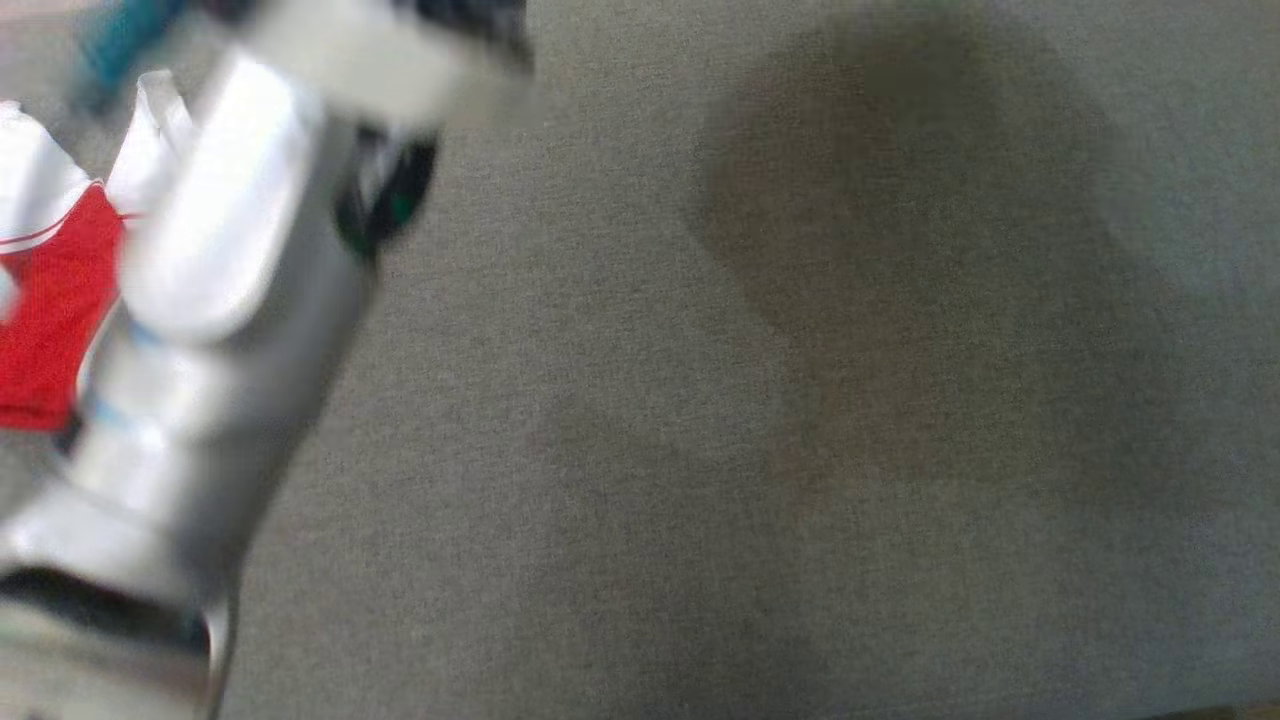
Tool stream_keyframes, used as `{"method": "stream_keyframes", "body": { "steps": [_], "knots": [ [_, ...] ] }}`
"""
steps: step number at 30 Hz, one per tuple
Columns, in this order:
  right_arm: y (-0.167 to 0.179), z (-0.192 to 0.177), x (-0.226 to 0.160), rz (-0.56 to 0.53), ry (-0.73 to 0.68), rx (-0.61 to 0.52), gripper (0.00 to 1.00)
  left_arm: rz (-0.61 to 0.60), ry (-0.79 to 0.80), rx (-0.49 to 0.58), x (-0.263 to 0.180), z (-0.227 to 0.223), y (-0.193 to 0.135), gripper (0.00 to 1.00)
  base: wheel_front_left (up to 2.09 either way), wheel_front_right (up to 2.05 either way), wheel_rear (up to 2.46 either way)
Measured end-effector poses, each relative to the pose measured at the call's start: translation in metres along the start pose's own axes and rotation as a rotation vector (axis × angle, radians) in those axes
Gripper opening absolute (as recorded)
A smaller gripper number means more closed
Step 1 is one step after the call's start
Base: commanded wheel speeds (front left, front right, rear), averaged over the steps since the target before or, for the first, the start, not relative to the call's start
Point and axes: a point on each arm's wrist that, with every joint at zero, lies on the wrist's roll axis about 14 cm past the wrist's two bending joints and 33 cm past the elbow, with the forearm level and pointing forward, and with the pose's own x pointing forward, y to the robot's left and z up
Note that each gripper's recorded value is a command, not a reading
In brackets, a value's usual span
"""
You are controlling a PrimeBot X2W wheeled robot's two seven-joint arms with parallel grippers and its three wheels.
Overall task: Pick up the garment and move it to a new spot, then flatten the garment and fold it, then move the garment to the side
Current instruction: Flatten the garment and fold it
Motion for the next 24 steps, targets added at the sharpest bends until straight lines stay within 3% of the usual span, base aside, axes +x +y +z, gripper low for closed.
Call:
{"method": "stream_keyframes", "body": {
  "steps": [3, 4, 10, 19, 24],
  "knots": [
    [0.004, -0.046, -0.045, -0.002, 0.161, 0.041, 0.00, 0.045, 0.138, -0.086, -0.046, -0.056, -0.006, 0.00, 0.00, 0.00, 0.00],
    [0.004, -0.046, -0.045, -0.002, 0.161, 0.041, 0.00, 0.045, 0.138, -0.086, -0.046, -0.056, -0.006, 0.00, 0.00, 0.00, 0.00],
    [0.013, -0.091, -0.139, -0.043, 0.400, 0.134, 0.00, 0.154, 0.315, -0.208, -0.135, -0.114, -0.031, 0.00, 0.00, 0.00, 0.00],
    [0.042, -0.097, -0.290, -0.088, 0.761, 0.278, 0.00, 0.245, 0.534, -0.268, -0.253, -0.143, -0.095, 0.00, 0.00, 0.00, 0.00],
    [0.037, -0.072, -0.330, -0.123, 0.827, 0.311, 0.00, 0.242, 0.609, -0.305, -0.295, -0.142, -0.129, 0.00, 0.00, 0.00, 0.00]
  ]
}}
